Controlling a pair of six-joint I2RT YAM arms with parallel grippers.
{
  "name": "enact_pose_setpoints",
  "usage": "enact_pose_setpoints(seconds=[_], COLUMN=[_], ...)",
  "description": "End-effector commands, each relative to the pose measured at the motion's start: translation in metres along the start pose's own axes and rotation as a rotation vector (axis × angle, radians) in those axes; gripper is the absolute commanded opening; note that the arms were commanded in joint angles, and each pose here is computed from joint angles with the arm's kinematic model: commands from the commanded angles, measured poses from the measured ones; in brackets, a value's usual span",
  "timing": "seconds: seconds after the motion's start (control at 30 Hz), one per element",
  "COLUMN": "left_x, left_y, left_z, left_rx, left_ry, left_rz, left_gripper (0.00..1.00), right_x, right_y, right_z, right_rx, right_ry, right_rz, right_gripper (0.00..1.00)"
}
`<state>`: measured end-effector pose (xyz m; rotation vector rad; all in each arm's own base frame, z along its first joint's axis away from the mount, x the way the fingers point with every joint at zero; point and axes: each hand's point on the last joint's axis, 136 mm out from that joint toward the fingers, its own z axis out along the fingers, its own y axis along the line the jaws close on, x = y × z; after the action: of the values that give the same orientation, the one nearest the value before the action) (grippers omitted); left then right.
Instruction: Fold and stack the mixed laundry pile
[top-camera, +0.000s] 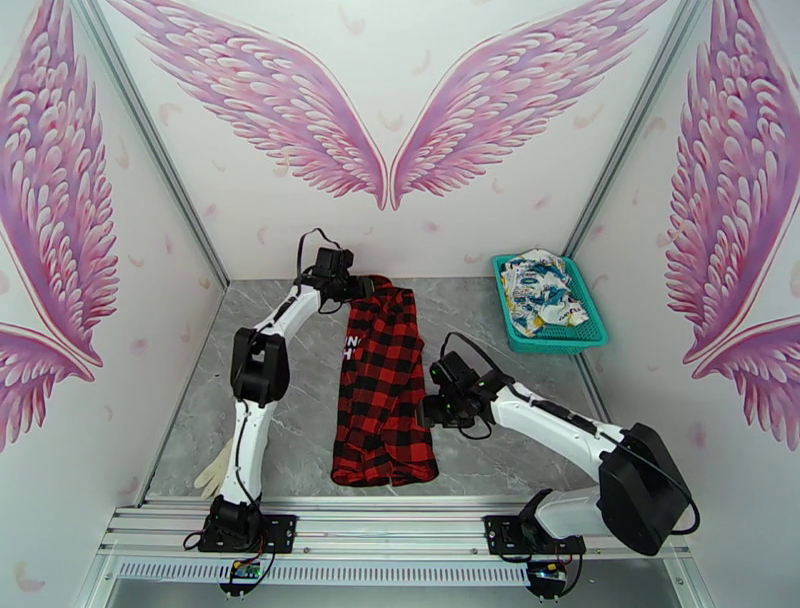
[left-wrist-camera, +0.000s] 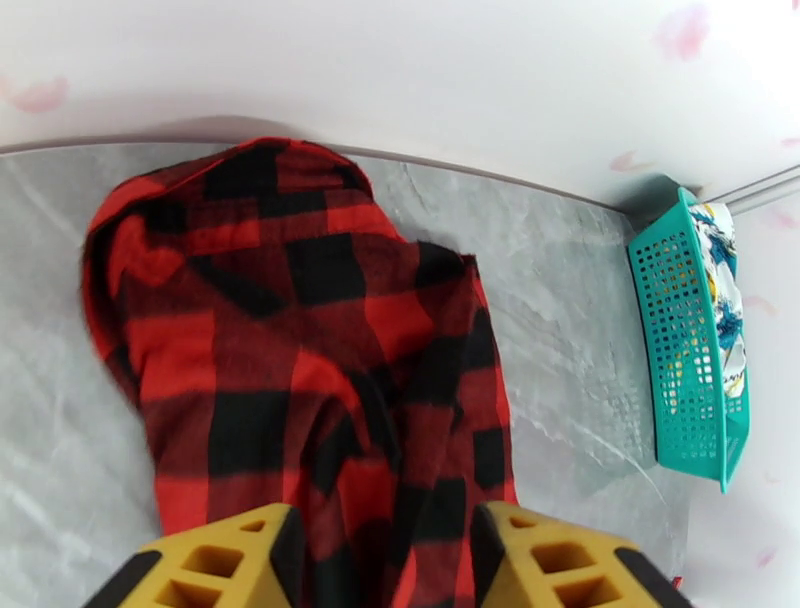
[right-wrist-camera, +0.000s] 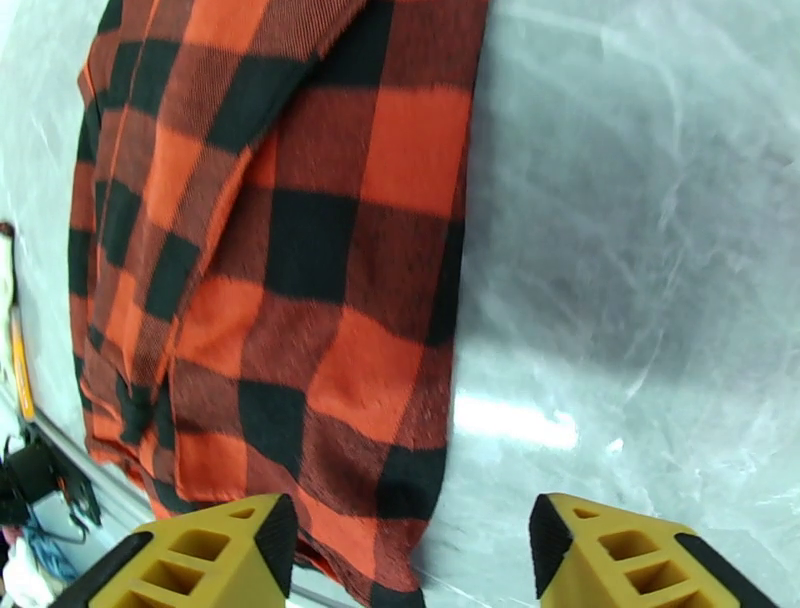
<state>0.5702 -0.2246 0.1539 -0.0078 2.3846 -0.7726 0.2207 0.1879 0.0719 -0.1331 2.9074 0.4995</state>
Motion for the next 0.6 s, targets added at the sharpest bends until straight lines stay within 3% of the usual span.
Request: enact_pose_setpoints(seconds=[0.0, 0.37, 0.57], left_x=[0.001, 0.241, 0.322], left_y=[-0.022, 0.034, 0.040], left_z=[-0.070, -0.158, -0.183], left_rx=[-0.010, -0.168, -0.171], left_ry=[-0.099, 0.179, 0.279], left_rz=[0.083, -0.034, -0.119], left_gripper=[0.54, 0.62, 0.66], right_x=[0.015, 0.068, 0.079], right_y=[0.005, 0.005, 0.013], right_z=[-0.006, 0.016, 0.029], right_rx=[-0.126, -0.243, -0.215], right_ry=[0.045, 0.226, 0.247], right_rz=[-0.006, 0.072, 0.055], right_gripper=[0.73, 0.73, 0.68])
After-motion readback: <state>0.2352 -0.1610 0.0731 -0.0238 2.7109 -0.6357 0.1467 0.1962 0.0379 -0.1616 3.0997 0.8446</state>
